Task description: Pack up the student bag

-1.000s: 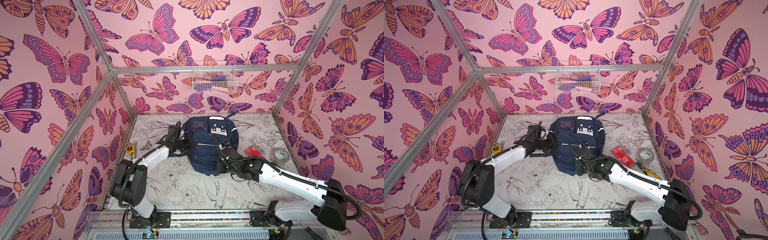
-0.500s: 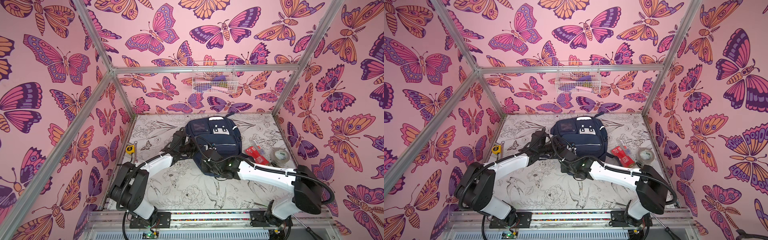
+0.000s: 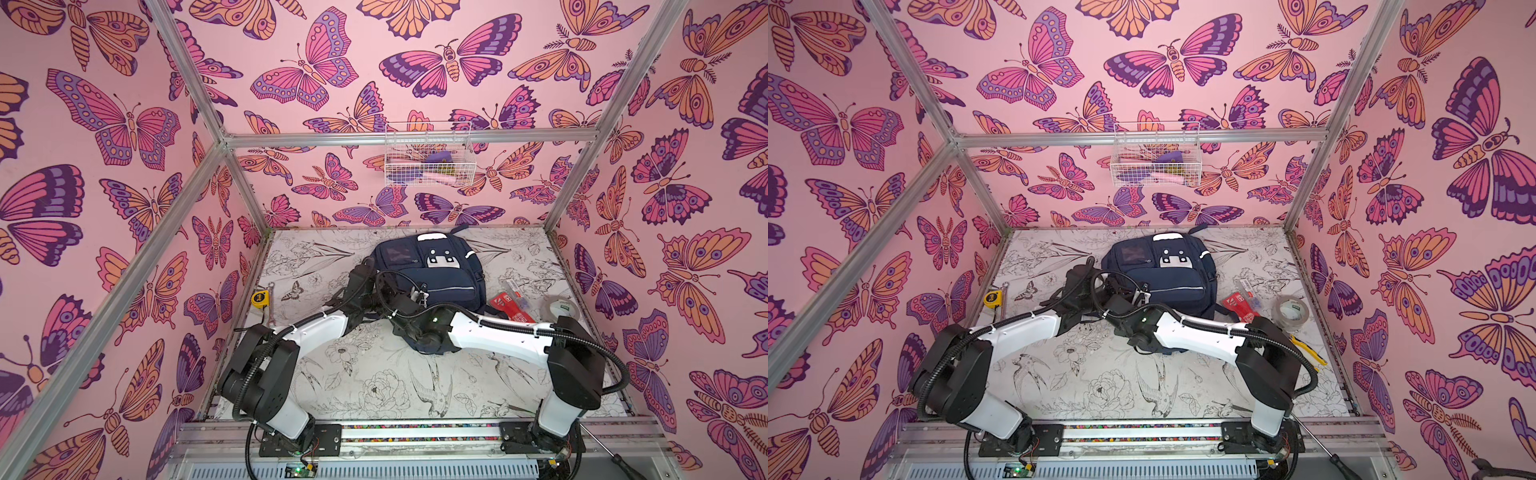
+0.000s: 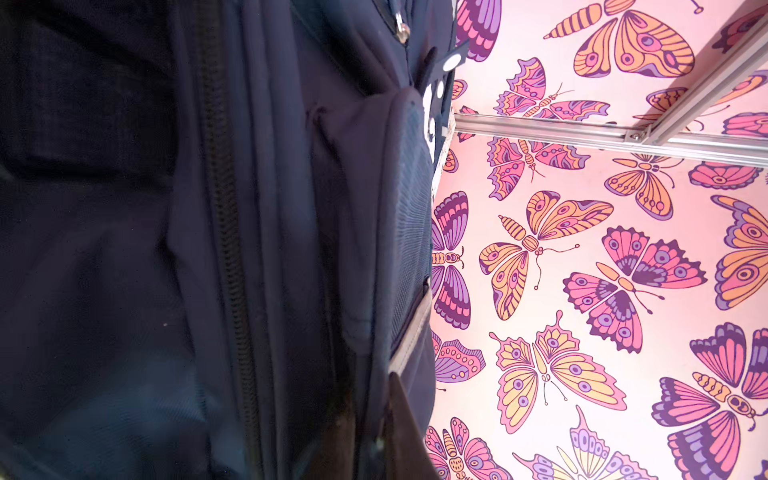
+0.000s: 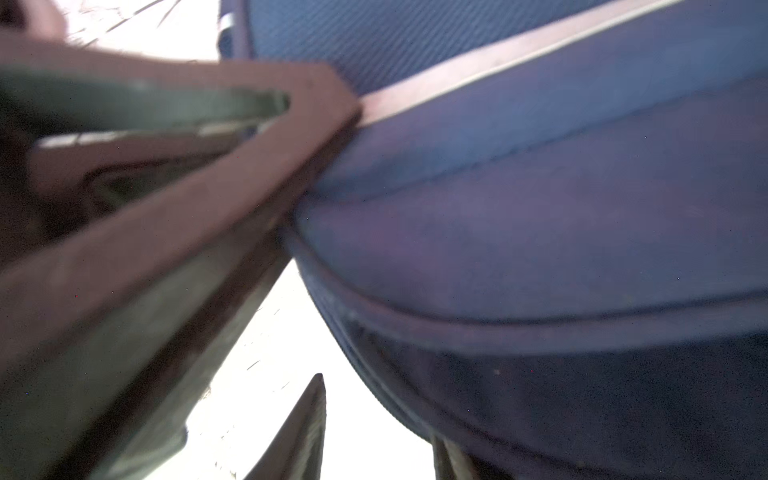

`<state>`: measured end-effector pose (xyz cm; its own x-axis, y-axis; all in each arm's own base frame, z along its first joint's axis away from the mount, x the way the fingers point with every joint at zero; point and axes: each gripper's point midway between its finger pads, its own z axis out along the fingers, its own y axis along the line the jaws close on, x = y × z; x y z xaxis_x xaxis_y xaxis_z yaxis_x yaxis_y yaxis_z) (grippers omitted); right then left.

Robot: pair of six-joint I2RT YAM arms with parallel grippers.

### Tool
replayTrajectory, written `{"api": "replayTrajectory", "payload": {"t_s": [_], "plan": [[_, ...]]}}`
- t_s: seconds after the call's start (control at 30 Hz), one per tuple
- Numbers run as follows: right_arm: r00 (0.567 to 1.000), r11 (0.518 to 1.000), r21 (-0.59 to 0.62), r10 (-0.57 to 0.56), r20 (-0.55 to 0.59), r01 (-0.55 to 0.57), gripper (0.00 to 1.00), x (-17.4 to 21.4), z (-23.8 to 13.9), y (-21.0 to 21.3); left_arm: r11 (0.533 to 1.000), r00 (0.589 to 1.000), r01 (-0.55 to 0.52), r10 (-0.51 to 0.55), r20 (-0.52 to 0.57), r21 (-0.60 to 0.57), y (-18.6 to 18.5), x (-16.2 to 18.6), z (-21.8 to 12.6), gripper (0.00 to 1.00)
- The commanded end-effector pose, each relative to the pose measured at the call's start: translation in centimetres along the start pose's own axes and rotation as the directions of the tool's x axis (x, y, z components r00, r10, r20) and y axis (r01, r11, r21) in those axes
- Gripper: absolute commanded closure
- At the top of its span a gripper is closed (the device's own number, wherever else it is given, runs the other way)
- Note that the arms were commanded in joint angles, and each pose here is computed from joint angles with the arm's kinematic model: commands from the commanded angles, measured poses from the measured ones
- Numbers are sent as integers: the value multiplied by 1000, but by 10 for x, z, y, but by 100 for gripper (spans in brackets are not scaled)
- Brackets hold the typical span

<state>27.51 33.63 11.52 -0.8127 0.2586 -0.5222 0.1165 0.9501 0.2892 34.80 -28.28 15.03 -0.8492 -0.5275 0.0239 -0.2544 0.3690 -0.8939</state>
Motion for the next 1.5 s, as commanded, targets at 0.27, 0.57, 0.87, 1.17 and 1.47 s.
{"api": "replayTrajectory", "payload": {"t_s": [0.27, 0.57, 0.87, 1.17, 1.47], "plan": [[995, 947, 312, 45, 92, -72, 77, -26, 6, -50, 994, 995, -89, 92, -45, 65, -12, 18, -6, 100], [998, 943, 330, 28, 59, -46, 97, -25, -3, -57, 994, 994, -96, 98, -44, 44, -3, 19, -3, 100], [998, 957, 290, -39, 49, 23, 51, -28, 2, -46, 993, 993, -107, 109, -48, 44, -6, 20, -4, 100], [984, 914, 397, 19, 176, -89, 70, -46, 15, -65, 992, 991, -107, 111, -72, 63, -14, 25, -5, 100], [989, 892, 439, 52, 135, -107, 98, -44, 16, -78, 991, 989, -117, 122, -81, 62, -12, 28, -4, 100]]}}
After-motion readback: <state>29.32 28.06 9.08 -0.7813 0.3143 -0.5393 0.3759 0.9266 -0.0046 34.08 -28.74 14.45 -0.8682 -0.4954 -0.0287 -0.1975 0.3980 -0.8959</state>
